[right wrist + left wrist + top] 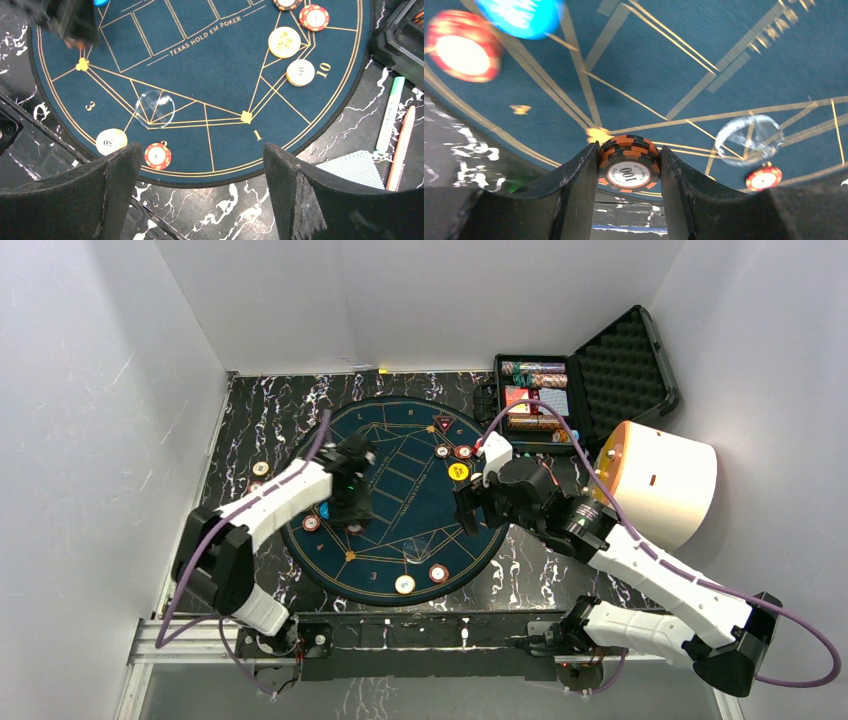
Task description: Distribute texas hold em gaming equipment
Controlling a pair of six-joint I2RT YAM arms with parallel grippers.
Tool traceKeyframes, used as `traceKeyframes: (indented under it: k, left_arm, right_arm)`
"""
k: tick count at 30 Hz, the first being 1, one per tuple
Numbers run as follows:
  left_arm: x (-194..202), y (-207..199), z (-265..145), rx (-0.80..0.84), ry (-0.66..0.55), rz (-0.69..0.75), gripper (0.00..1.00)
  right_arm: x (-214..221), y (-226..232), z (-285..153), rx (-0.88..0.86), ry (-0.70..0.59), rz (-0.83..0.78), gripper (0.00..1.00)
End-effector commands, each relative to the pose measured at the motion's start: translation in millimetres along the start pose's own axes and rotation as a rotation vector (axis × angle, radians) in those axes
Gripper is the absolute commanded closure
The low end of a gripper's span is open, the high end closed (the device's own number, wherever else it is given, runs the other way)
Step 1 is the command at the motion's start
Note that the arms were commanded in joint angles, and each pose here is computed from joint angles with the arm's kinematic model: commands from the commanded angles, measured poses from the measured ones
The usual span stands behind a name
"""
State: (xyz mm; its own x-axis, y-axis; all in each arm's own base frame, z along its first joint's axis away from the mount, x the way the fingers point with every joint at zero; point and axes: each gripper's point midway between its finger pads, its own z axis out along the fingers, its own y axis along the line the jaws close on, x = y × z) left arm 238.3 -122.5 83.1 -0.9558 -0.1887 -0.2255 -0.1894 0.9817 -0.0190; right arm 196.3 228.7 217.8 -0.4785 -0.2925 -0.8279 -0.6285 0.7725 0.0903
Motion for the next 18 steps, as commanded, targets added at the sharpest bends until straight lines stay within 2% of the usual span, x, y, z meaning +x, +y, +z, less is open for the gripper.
traceKeyframes:
  k: [1, 6, 18]
  left_arm:
    - [32, -46, -2, -0.051, -0.013, 0.079, 0.96]
    - [71, -68, 6, -0.074, -0.010, 0.203, 0.97]
    - [126, -56, 25, -0.072, 0.044, 0.267, 0.93]
  right_arm:
    - [-33, -6, -13, 0.045, -0.086, 0.014, 0.02]
    - [-36, -15, -19, 0.098, -0.093, 0.023, 0.02]
    - [-35, -21, -21, 0.148, -0.087, 0.082, 0.02]
